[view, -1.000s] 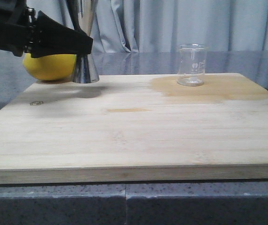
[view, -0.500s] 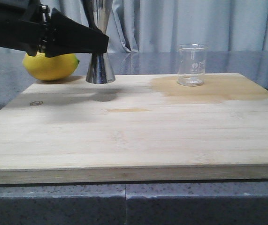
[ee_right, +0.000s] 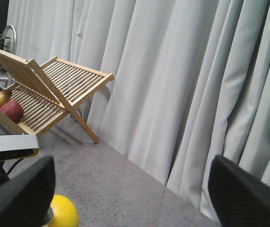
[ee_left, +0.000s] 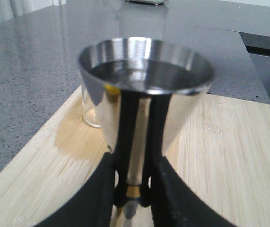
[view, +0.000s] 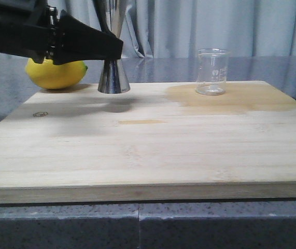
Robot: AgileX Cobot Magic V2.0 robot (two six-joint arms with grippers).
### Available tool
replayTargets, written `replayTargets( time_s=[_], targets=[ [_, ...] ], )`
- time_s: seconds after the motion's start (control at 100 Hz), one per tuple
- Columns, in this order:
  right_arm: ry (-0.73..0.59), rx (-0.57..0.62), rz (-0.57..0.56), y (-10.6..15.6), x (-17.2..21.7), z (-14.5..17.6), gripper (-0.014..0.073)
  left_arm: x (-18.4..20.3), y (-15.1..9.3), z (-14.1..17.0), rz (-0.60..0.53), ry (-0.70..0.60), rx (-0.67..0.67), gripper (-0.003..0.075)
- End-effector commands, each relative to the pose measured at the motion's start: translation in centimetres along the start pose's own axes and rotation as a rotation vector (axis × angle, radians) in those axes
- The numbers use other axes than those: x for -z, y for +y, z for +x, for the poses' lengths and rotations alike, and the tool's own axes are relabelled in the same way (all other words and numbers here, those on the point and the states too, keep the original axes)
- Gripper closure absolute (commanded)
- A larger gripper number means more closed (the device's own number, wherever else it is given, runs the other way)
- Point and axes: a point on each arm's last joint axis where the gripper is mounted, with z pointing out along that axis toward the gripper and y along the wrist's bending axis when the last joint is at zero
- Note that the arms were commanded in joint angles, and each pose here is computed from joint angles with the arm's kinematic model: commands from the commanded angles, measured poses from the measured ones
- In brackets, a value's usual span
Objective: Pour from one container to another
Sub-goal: 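Carry the held steel jigger with the left gripper toward the lemon, then lower the steel jigger onto the board with the left gripper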
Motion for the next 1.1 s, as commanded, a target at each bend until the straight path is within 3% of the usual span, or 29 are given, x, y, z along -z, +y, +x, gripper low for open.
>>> replayTargets(
  time_s=[0.0, 1.09],
  targets=[
    [-0.088, 0.011, 0.022, -0.2, 0.2, -2.0, -0.0001, 0.2, -0.8, -2.4, 0.055, -0.141, -0.023, 0.0713],
    [-0.078, 0.011, 0.031, -0.3, 0.2, -1.9, -0.0001, -0.1, -0.5, -1.0, 0.049, -0.125, -0.044, 0.0713]
  ],
)
